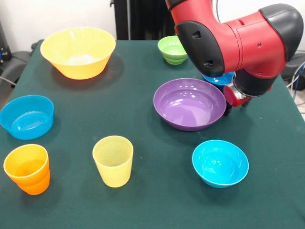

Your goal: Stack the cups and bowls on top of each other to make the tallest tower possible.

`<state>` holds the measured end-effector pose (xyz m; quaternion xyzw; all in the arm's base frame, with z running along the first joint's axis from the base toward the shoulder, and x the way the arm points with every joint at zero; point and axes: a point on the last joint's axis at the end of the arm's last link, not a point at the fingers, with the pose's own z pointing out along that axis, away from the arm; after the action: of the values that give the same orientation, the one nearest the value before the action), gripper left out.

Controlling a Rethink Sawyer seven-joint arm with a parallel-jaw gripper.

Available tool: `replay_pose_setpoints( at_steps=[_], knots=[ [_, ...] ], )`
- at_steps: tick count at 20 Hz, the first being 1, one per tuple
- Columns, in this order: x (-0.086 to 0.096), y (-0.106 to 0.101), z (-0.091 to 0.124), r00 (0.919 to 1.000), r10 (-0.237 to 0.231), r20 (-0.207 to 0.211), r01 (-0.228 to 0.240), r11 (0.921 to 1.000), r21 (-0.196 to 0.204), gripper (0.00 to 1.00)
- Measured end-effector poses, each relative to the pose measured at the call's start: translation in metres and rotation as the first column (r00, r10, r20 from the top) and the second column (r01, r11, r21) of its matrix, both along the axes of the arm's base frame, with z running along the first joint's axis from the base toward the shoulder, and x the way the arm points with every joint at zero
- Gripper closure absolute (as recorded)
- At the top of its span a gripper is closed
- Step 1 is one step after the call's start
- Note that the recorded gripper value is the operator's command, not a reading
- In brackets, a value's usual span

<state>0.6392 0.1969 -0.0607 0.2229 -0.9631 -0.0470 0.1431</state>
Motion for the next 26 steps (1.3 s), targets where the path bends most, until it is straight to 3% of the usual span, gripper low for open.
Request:
replay_pose_setpoints(
  at_steps=[6, 12, 13, 15, 19, 26],
  knots=[
    [-0.001, 0.0, 0.0, 1.0, 0.001, 0.001, -0.001, 1.0, 0.001, 0.0],
    [-0.014, 0.003, 0.009, 0.9998, 0.02, -0.003, -0.02, 0.9998, 0.003, 0.0],
    [-0.024, 0.004, 0.021, 0.9993, 0.037, -0.012, -0.037, 0.9993, 0.0, 0.0],
    [-0.027, 0.005, 0.026, 0.999, 0.043, -0.014, -0.043, 0.9991, -0.002, 0.0],
    [-0.039, 0.006, 0.059, 0.9978, 0.065, -0.012, -0.065, 0.9978, -0.01, 0.0],
    [-0.03, 0.004, 0.092, 0.9968, 0.072, 0.035, -0.072, 0.9972, -0.024, 0.0]
  ],
)
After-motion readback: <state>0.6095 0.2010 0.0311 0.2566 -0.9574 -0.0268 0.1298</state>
